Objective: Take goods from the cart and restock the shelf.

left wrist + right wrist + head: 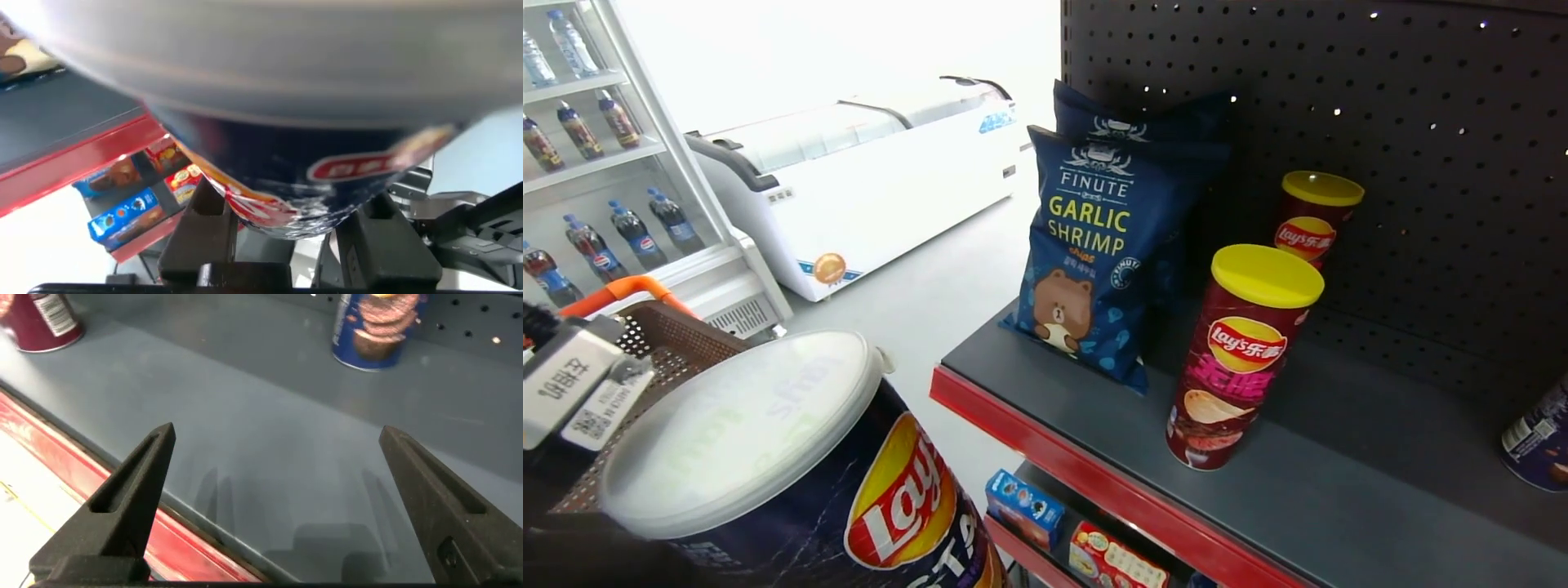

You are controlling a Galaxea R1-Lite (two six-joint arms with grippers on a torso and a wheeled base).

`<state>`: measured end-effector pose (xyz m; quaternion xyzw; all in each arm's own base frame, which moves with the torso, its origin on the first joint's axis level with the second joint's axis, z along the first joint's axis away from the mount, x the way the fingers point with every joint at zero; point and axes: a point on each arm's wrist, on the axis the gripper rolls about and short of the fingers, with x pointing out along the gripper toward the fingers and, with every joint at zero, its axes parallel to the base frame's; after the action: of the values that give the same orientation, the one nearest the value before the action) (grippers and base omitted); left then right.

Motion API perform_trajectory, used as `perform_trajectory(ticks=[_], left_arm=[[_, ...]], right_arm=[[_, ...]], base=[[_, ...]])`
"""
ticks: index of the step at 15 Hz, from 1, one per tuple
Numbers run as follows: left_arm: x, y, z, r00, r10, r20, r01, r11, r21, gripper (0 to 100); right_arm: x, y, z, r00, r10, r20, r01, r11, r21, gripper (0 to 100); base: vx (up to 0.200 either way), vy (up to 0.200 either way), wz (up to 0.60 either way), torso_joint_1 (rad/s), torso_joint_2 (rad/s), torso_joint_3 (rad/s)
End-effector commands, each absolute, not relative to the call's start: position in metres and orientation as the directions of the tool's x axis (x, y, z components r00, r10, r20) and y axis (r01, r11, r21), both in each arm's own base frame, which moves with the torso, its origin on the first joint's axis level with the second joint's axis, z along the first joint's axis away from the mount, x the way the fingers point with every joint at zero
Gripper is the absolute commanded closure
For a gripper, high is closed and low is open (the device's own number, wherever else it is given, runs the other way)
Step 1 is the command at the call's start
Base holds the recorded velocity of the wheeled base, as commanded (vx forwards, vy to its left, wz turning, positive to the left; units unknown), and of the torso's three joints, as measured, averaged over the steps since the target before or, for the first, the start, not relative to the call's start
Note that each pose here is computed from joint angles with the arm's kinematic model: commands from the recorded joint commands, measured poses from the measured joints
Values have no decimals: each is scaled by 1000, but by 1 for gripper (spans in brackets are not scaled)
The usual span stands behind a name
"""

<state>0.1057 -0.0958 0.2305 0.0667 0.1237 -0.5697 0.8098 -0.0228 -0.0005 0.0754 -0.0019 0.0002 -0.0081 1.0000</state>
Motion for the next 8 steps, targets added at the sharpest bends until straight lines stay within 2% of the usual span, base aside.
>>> perform_trajectory(ticks=[1,8], left_arm=[[106,-96,230,321,-905,-278,939,344,-34,100],[107,-95,229,324,-903,-283,937,348,-38,100]], right_arm=[[-23,0,76,1000,-17,-2,17,1000,-5,0],[-23,0,76,1000,-17,-2,17,1000,-5,0]], base=[[0,0,-600,2,-2,7],[0,0,-600,0,2,2]])
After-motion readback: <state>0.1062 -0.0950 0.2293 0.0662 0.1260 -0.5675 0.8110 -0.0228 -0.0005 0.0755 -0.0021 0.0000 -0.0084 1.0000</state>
